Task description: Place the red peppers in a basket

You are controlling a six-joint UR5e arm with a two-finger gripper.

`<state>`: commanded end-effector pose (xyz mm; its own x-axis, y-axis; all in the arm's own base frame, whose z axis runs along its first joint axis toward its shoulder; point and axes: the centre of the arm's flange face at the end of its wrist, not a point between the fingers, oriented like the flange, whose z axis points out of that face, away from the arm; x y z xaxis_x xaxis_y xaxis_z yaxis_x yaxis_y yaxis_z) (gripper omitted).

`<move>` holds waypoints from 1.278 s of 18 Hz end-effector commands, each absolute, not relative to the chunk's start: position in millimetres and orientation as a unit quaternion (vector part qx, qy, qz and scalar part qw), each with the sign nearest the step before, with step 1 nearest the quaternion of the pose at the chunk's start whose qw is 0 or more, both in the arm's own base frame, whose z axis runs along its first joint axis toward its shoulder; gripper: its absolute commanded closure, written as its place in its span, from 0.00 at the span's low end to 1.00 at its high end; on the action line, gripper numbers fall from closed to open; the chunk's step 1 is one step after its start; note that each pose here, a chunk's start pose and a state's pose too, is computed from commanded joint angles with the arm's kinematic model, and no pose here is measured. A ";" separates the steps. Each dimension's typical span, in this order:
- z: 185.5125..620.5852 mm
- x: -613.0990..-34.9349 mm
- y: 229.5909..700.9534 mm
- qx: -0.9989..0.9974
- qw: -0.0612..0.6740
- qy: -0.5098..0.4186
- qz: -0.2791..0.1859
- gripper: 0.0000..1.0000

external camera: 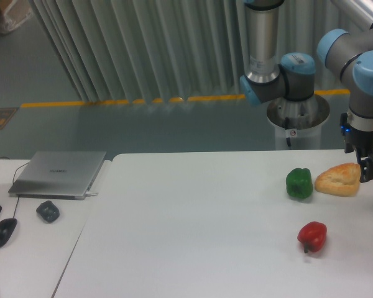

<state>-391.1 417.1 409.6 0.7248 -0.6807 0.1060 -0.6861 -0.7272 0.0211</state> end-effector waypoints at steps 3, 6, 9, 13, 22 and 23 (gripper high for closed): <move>410.6 -387.2 422.1 0.934 0.003 -0.355 0.050 0.00; 403.0 -382.2 421.2 0.937 -0.024 -0.347 0.034 0.00; 398.9 -381.4 419.5 0.937 -0.028 -0.349 0.016 0.00; 399.8 -381.9 419.7 0.937 -0.023 -0.348 0.016 0.00; 398.6 -380.2 423.2 0.980 -0.035 -0.193 0.023 0.00; 400.7 -380.7 425.9 0.986 -0.040 -0.160 0.024 0.00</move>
<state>-380.7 425.9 400.7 0.9479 -0.3166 0.0351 -0.3127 -0.9459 -0.0871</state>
